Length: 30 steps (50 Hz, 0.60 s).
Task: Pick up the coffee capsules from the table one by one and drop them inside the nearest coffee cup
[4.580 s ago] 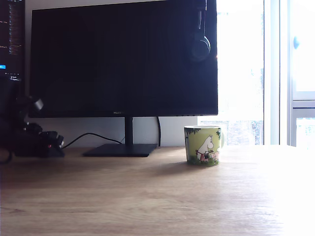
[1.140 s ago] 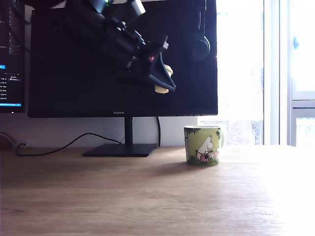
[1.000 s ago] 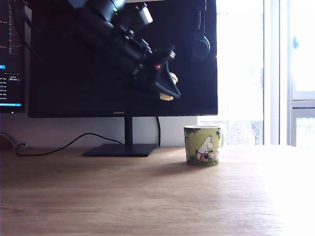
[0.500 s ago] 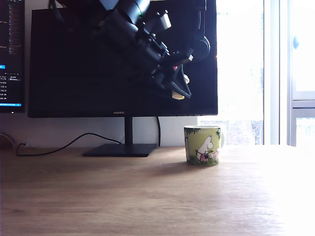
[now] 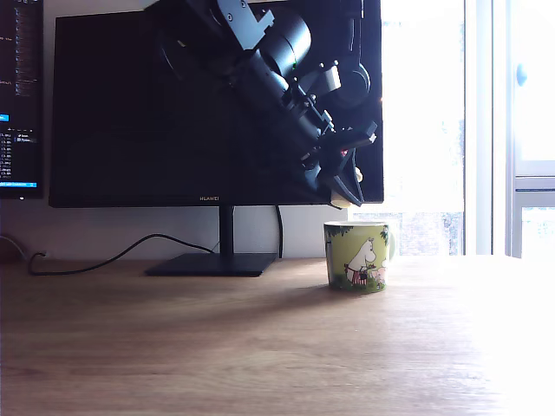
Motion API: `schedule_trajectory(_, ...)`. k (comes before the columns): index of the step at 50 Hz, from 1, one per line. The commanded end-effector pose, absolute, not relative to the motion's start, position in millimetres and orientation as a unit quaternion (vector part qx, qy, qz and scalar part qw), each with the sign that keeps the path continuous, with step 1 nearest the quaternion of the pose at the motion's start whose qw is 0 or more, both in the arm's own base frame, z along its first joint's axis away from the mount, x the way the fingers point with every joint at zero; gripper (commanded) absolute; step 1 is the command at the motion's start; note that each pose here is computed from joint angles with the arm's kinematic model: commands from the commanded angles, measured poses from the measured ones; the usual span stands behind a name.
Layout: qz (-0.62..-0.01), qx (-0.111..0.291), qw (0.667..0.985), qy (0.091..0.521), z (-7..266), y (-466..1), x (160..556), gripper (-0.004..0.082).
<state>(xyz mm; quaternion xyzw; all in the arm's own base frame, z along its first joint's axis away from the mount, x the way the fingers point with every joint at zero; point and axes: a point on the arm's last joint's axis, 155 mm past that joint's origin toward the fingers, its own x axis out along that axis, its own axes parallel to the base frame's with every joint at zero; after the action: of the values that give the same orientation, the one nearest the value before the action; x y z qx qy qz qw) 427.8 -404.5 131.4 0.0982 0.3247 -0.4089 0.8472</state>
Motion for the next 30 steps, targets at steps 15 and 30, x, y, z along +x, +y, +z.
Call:
schedule_trajectory(15, -0.396, 0.106, 0.844, 0.345, 103, -411, 439, 0.0098)
schedule_trajectory(30, -0.392, 0.106, 0.848, 0.339, 103, -412, 444, 0.0098)
